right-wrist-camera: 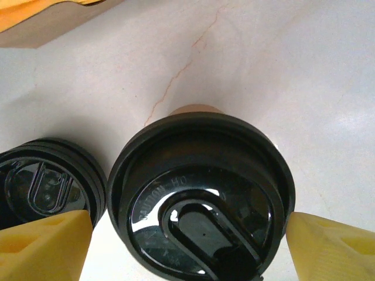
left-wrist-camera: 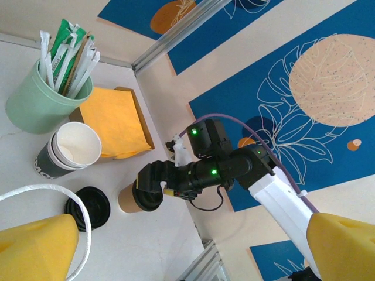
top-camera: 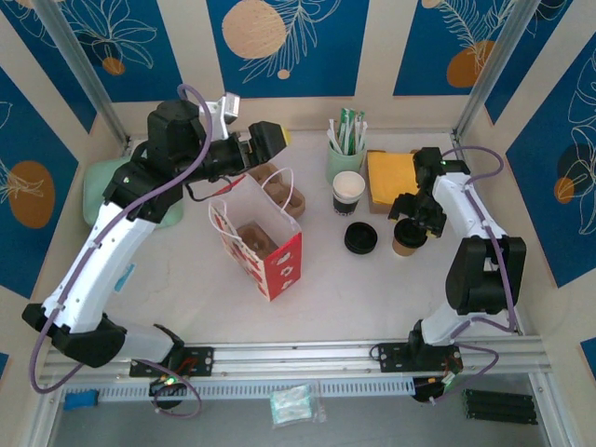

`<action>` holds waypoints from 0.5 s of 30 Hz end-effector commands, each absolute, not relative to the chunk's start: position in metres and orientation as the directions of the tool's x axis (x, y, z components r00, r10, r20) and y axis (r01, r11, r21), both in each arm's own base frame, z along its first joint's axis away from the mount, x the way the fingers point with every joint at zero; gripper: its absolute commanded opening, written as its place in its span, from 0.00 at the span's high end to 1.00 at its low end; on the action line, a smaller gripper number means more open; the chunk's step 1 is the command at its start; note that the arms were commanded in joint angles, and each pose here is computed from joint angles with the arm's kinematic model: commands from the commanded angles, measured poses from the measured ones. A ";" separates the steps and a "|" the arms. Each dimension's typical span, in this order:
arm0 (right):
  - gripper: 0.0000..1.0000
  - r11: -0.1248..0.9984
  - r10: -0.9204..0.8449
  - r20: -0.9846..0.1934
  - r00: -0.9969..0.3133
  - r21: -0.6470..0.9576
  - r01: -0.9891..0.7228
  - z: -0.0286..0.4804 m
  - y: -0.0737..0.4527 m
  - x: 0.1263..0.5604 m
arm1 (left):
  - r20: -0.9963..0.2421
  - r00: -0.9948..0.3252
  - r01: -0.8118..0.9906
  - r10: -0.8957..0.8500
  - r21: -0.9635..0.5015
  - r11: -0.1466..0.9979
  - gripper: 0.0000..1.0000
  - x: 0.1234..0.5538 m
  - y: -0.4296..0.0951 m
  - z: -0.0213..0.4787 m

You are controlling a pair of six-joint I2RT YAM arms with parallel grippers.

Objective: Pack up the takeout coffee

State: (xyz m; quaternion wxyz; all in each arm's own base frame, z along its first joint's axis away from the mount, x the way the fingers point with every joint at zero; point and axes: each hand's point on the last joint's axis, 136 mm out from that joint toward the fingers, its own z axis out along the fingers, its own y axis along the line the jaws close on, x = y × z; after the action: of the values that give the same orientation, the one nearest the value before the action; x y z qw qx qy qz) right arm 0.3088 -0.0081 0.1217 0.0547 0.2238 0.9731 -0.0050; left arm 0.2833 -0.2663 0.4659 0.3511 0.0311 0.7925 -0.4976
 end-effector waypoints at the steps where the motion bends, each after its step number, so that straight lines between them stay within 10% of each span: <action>1: 0.14 0.888 0.458 -0.117 -0.881 0.004 0.461 0.122 -0.013 0.315 | -0.619 -0.726 0.439 -0.298 -0.752 0.492 0.01 0.277 -0.259 0.477; 15: 0.19 0.885 0.464 -0.098 -0.880 0.003 0.466 0.112 -0.012 0.317 | -0.616 -0.729 0.438 -0.300 -0.756 0.487 0.01 0.280 -0.258 0.476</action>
State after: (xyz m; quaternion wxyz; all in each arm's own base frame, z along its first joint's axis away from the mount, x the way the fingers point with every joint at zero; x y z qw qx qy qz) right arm 0.3124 -0.0088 0.1135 0.0472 0.2292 0.9722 -0.0080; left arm 0.2850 -0.2600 0.4690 0.3563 0.0264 0.7902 -0.4979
